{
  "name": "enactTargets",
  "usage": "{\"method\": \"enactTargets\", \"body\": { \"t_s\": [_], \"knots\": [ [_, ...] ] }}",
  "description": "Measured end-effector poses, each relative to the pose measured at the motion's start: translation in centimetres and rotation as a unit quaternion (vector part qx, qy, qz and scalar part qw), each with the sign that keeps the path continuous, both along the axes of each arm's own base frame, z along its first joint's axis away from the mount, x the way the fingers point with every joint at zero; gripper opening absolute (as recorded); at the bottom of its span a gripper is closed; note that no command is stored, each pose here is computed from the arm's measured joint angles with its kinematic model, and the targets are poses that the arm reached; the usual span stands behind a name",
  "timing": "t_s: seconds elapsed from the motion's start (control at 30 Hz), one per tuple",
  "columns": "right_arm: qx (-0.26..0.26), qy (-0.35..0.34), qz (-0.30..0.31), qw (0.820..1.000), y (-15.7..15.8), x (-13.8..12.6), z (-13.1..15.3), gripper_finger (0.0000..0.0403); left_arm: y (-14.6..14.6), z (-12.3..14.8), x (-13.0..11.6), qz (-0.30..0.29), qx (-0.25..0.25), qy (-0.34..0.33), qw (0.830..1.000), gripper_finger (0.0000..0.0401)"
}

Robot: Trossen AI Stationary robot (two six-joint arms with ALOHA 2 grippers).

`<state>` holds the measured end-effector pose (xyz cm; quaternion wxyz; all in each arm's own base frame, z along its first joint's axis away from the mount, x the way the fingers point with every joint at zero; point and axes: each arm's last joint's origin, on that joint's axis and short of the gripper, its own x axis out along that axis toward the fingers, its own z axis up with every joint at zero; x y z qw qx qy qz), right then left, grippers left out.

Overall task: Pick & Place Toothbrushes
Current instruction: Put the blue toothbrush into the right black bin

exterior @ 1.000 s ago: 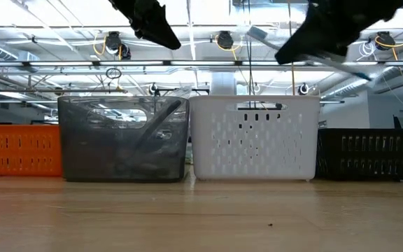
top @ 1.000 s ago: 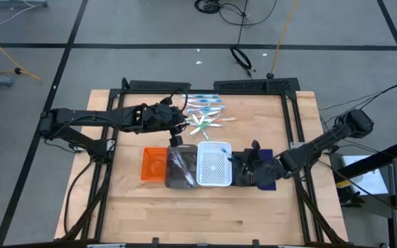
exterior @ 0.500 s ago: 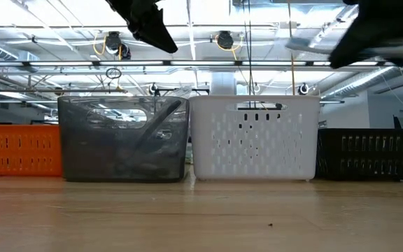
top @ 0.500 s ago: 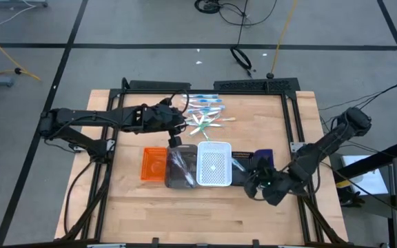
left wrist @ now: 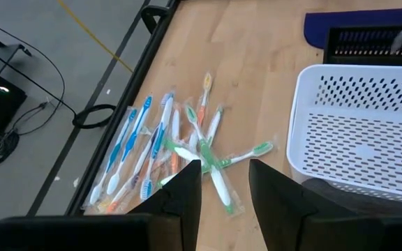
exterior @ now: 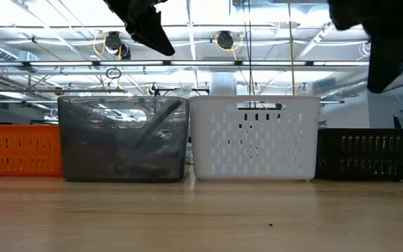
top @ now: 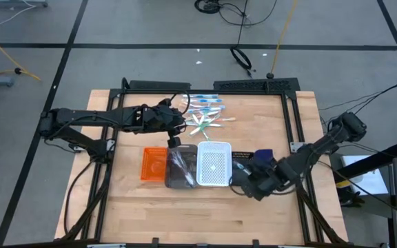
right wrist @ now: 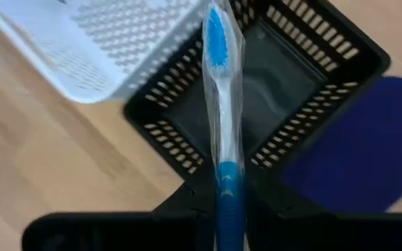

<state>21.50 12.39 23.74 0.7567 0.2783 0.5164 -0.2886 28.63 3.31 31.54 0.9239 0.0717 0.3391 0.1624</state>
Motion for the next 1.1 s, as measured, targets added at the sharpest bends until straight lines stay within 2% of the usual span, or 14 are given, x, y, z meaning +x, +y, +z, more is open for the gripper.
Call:
{"method": "enactTargets", "body": {
  "t_s": [0.33, 0.63, 0.87, 1.1],
  "knots": [
    [0.042, 0.047, -0.008, 0.998, -2.8, 1.2, -0.2, 0.0028, 0.0, 0.0, 0.0, -0.004, 0.005, 0.003, 1.0, 0.0122],
    [0.073, 0.096, -0.009, 0.993, -4.0, 2.5, -1.7, 0.0028, 0.0, -0.1, -0.1, -0.006, 0.006, 0.01, 1.0, 0.0122],
    [0.08, 0.11, -0.015, 0.991, -4.7, 3.3, -2.5, 0.0029, 0.0, -0.3, -0.2, -0.006, 0.005, 0.022, 1.0, 0.0122],
    [0.083, 0.103, -0.028, 0.991, -5.3, 3.6, -2.5, 0.0054, 0.0, -0.3, -0.2, -0.006, 0.005, 0.023, 1.0, 0.0122]
  ]
}}
